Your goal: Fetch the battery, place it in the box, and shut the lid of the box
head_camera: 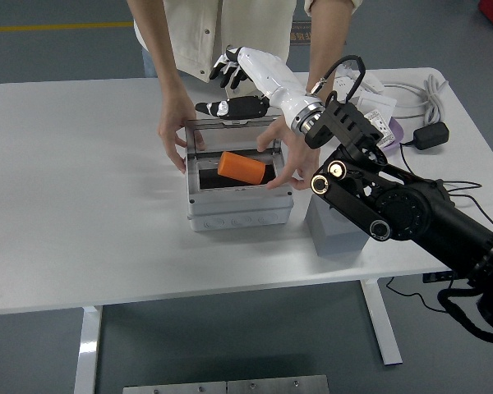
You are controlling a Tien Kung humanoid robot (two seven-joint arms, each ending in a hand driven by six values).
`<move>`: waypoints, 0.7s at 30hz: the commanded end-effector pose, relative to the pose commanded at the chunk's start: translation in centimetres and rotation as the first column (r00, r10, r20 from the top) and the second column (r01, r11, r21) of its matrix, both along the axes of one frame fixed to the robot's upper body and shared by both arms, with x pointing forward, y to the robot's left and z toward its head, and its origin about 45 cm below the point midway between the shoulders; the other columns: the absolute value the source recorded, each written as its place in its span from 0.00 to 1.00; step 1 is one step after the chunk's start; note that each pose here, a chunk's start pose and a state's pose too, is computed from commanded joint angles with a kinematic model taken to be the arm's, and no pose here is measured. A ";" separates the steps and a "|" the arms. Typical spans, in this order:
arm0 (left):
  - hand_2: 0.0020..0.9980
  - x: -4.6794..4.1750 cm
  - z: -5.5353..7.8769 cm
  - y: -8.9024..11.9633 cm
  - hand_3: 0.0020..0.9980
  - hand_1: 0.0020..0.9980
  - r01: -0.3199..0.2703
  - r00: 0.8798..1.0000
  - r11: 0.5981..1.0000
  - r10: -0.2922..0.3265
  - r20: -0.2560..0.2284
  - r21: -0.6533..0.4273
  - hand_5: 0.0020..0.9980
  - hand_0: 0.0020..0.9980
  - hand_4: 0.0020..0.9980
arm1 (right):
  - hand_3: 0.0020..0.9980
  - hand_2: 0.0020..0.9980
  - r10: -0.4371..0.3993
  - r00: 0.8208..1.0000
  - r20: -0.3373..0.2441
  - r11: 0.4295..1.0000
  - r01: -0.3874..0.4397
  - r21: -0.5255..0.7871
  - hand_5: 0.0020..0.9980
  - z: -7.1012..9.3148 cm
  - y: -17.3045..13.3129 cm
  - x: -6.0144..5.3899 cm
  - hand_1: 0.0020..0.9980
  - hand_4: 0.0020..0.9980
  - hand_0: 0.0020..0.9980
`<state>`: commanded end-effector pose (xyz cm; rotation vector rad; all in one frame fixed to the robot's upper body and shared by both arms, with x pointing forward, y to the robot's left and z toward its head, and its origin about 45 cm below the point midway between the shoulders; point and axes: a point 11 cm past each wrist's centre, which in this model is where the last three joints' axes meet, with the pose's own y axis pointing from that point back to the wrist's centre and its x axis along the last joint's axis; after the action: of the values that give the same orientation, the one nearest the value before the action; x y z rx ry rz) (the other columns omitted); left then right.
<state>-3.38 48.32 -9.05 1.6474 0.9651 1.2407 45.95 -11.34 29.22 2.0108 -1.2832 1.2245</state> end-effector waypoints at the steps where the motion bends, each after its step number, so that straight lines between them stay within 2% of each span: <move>1: 0.62 0.01 0.0 0.0 0.56 0.74 0.000 1.000 1.000 0.000 0.000 0.000 0.24 0.65 0.77 | 0.57 0.50 -0.006 1.000 -0.007 1.000 0.006 -0.004 0.59 -0.1 -0.2 0.2 0.48 0.95 0.57; 5: 0.62 0.07 0.0 0.0 0.56 0.74 0.002 1.000 1.000 -0.002 0.000 0.000 0.24 0.65 0.77 | 0.57 0.50 -0.030 0.999 -0.041 0.999 0.029 -0.023 0.59 -0.7 -0.8 0.9 0.48 0.95 0.57; 6: 0.61 0.09 0.0 0.0 0.56 0.74 0.002 1.000 1.000 -0.002 0.000 0.000 0.24 0.65 0.77 | 0.58 0.53 -0.037 0.998 -0.050 0.999 0.035 -0.028 0.70 -0.9 -0.9 1.1 0.51 0.96 0.61; 11: 0.61 0.15 0.1 0.2 0.56 0.74 0.004 1.000 1.000 -0.004 0.001 0.002 0.24 0.65 0.77 | 0.58 0.53 -0.066 0.993 -0.094 0.997 0.061 -0.051 0.70 -2.0 -1.5 1.7 0.51 0.96 0.61; 12: 0.61 0.17 0.1 0.2 0.56 0.74 0.004 1.000 1.000 -0.004 0.001 0.002 0.24 0.65 0.77 | 0.72 0.70 -0.070 0.992 -0.101 0.996 0.064 -0.055 0.82 -2.3 -1.6 1.7 0.69 1.00 0.80; 17: 0.61 0.21 0.1 0.2 0.56 0.74 0.006 1.000 1.000 -0.006 0.002 0.002 0.24 0.65 0.77 | 0.72 0.70 -0.079 0.988 -0.134 0.995 0.069 -0.078 0.82 -3.7 -1.6 1.6 0.69 1.00 0.80; 18: 0.62 0.19 0.1 0.2 0.56 0.74 0.006 1.000 1.000 -0.006 0.001 0.002 0.24 0.65 0.78 | 0.79 0.78 -0.077 0.987 -0.137 0.994 0.066 -0.085 0.89 -3.9 -1.5 1.4 0.77 1.00 0.87; 21: 0.62 0.11 0.1 0.2 0.56 0.74 0.006 1.000 1.000 -0.006 -0.001 0.003 0.24 0.65 0.78 | 0.79 0.78 -0.067 0.987 -0.145 0.993 0.053 -0.102 0.89 -4.5 -1.0 1.0 0.77 1.00 0.87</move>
<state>-3.27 48.49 -8.97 1.6518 0.9587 1.2383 46.94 -12.31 24.74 1.9399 -1.1806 1.0674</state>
